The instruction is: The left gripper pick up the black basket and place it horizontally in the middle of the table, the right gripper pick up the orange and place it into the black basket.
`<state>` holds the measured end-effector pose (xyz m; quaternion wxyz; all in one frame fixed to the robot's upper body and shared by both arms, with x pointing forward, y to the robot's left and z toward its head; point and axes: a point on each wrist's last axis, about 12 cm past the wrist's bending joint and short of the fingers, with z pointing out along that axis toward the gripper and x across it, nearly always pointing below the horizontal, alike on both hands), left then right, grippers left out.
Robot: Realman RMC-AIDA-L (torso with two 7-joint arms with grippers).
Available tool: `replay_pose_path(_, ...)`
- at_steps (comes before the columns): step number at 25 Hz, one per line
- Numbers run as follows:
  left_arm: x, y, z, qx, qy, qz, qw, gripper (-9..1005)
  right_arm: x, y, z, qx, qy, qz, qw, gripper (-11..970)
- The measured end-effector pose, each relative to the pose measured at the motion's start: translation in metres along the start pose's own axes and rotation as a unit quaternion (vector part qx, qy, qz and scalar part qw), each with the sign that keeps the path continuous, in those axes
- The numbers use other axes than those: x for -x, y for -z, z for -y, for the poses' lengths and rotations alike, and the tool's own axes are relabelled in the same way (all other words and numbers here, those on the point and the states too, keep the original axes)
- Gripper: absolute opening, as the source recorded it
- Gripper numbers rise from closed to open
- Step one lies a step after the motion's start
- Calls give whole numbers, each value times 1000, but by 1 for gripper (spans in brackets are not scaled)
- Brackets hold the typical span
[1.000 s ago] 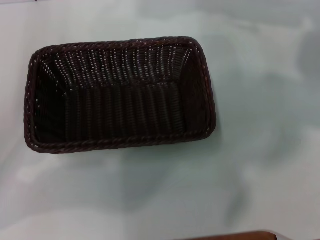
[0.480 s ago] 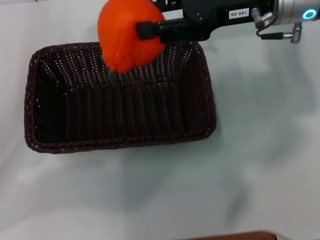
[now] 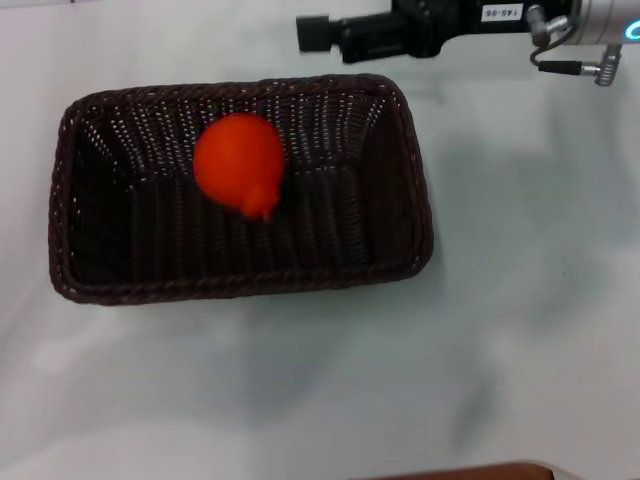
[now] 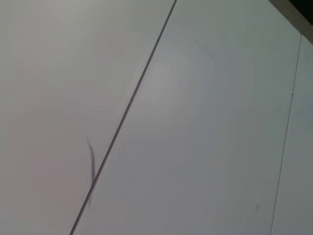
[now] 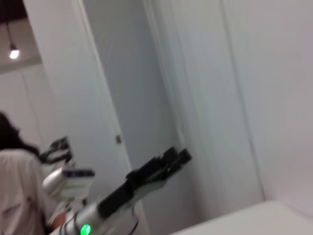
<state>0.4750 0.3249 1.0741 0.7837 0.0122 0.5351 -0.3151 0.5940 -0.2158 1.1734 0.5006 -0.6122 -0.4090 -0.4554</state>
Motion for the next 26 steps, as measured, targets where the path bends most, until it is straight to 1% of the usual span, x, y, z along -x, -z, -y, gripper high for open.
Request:
replay_pose_path(1,0,0,0,0,0,0,1000,582,1,3,1,10,3,-24,1000,941)
replay_pose_path(3,0,0,0,0,0,0,1000,582,5,12,2,37,17,-86,995,944)
replay_pose_path(4,-1,0,1,0,1,0,1000,582,9,18,5,57,32,-129,990,945)
replay_pose_path(5,-1,1,1,2,0,1,1000,582,11,22,6,72,44,-157,984,947)
replay_pose_path(7,-1,2,0,9,0,6,1000,582,21,33,11,117,75,-231,963,948)
replay_pose_path(8,-1,2,0,9,0,6,1000,582,26,39,14,144,88,-269,948,948)
replay_pose_path(9,0,3,0,11,-1,7,1000,581,32,46,15,169,90,-304,933,948)
replay_pose_path(10,0,3,-1,13,-1,9,1000,581,40,53,17,200,88,-342,914,948)
replay_pose_path(13,1,6,-2,29,-7,21,999,581,62,77,22,302,85,-430,847,948)
replay_pose_path(16,0,10,-2,40,-21,28,999,581,81,94,27,396,97,-455,792,948)
replay_pose_path(17,0,14,-1,51,-45,37,997,581,87,98,29,425,105,-450,779,948)
replay_pose_path(18,0,14,-1,51,-45,37,997,581,92,101,30,448,116,-440,769,948)
replay_pose_path(19,0,17,-1,60,-60,44,995,581,97,104,32,474,131,-426,760,948)
replay_pose_path(22,-4,23,1,86,-101,55,990,581,108,111,37,530,167,-389,735,948)
replay_pose_path(24,-6,26,1,103,-120,57,986,581,113,113,40,547,175,-377,727,948)
replay_pose_path(26,-7,28,2,116,-145,57,981,581,116,115,41,555,175,-371,724,948)
